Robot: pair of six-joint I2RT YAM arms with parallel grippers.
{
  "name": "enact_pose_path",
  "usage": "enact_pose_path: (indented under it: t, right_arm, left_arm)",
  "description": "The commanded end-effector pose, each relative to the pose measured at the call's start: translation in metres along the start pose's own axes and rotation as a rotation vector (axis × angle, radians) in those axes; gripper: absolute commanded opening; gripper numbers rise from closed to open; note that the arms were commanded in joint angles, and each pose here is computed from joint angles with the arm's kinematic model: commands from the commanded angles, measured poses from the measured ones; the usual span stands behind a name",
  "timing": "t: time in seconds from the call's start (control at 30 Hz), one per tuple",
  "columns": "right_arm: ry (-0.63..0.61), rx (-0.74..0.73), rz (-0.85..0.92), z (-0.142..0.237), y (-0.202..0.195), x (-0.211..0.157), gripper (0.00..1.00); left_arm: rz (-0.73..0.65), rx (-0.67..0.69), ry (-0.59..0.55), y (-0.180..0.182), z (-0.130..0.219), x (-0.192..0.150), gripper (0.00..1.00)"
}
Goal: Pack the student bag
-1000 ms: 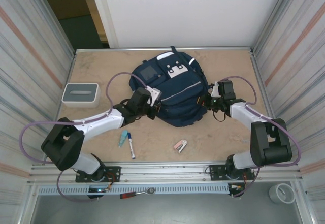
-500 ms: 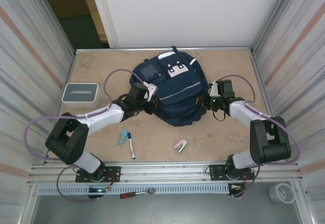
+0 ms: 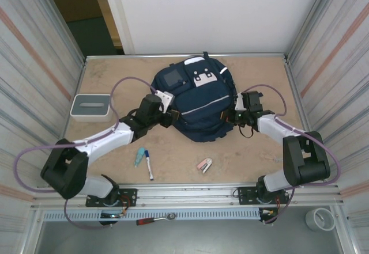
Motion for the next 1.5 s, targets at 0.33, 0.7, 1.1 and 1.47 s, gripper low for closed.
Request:
enact_pose_path:
  t: [0.33, 0.7, 1.1, 1.47]
  right_arm:
    - [0.011, 0.003, 0.043, -0.011, 0.024, -0.028, 0.06]
    - [0.012, -0.012, 0.036, -0.010, 0.018, -0.035, 0.07]
    - [0.031, -0.005, 0.214, -0.009, 0.055, -0.056, 0.23]
    - [-0.250, -0.132, 0.623, 0.056, 0.085, -0.033, 0.65]
  left_arm:
    - [-0.555, 0.021, 0.059, -0.079, -0.045, 0.017, 0.83]
    - [-0.513, 0.147, 0.069, -0.058, -0.067, 0.030, 0.78]
    - [-0.294, 0.069, -0.037, 0.009, -0.037, 0.047, 0.32]
    - [-0.279, -0.016, -0.086, 0.031, -0.024, 0.050, 0.08]
Point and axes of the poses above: each hand's point on the last joint's axis, 136 mm out from that joint toward the fingers, its own z axis back along the fingers, its own y axis along the line the jaws close on, x = y × z, the point moved 9 cm from there along z, back along the fingers, and after that the axes turned 6 degrees about -z, right-handed, at the moved point
